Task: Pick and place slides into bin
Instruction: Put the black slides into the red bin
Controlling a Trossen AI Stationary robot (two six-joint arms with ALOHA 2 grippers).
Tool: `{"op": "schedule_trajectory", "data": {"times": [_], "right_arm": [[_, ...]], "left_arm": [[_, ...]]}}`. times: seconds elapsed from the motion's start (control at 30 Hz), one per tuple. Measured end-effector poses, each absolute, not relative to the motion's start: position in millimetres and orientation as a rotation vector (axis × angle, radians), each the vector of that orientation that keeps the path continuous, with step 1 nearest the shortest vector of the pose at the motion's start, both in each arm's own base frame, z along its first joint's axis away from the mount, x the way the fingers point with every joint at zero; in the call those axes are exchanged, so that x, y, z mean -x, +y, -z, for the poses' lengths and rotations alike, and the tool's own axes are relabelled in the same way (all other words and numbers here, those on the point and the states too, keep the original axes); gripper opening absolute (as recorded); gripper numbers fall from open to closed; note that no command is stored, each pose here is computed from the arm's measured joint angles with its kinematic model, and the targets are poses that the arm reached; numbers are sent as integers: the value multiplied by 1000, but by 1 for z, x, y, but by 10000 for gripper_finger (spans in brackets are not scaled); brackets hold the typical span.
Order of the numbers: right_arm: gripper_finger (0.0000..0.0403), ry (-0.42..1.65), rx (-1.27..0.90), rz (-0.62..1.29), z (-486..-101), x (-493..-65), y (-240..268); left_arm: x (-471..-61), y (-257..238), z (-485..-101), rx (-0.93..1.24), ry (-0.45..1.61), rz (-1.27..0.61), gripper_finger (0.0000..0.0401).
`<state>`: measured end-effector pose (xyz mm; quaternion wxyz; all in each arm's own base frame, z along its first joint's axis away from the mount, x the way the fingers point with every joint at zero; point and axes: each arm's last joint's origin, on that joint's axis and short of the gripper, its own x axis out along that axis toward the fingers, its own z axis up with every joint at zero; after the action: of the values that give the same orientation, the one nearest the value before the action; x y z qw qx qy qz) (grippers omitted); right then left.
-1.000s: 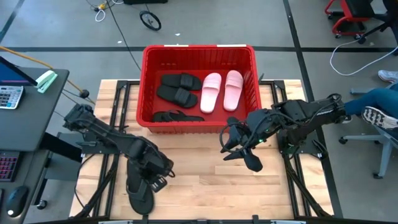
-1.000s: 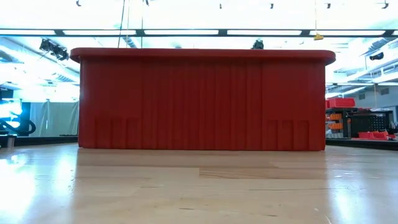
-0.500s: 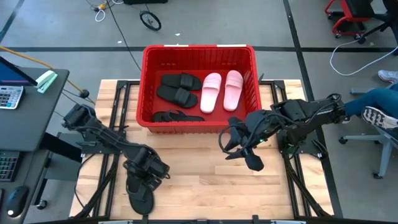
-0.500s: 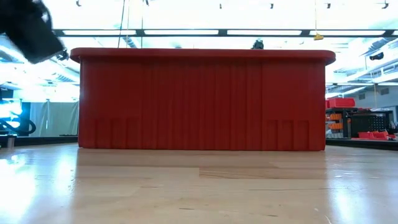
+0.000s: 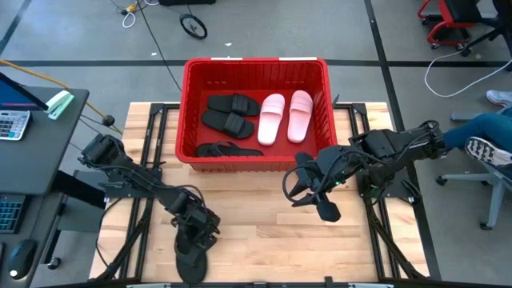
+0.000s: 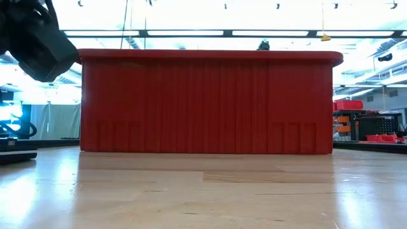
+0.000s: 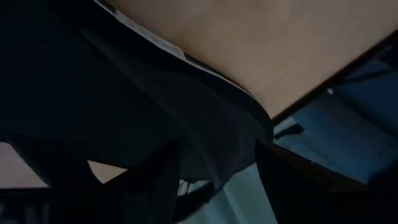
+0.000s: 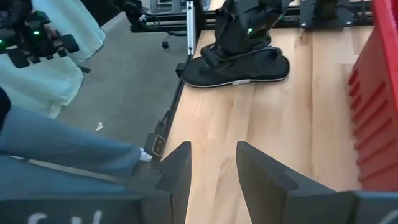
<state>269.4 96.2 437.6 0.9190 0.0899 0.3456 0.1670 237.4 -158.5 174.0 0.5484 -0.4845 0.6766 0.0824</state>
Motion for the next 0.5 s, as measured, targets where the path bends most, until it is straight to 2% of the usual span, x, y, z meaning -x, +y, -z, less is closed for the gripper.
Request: {"op": "schedule_trajectory", "data": {"times": [0.17, 0.27, 0.5], "right_arm": [[133, 706, -180, -324, -438, -270, 95], [133, 704, -178, -316, -438, -270, 95], [133, 701, -207, -256, -438, -270, 94]], "left_arm": [[-241, -160, -175, 1159, 1571, -161, 181], [-244, -162, -178, 1130, 1531, -69, 151], [-245, -163, -178, 1055, 1506, 13, 34]]}}
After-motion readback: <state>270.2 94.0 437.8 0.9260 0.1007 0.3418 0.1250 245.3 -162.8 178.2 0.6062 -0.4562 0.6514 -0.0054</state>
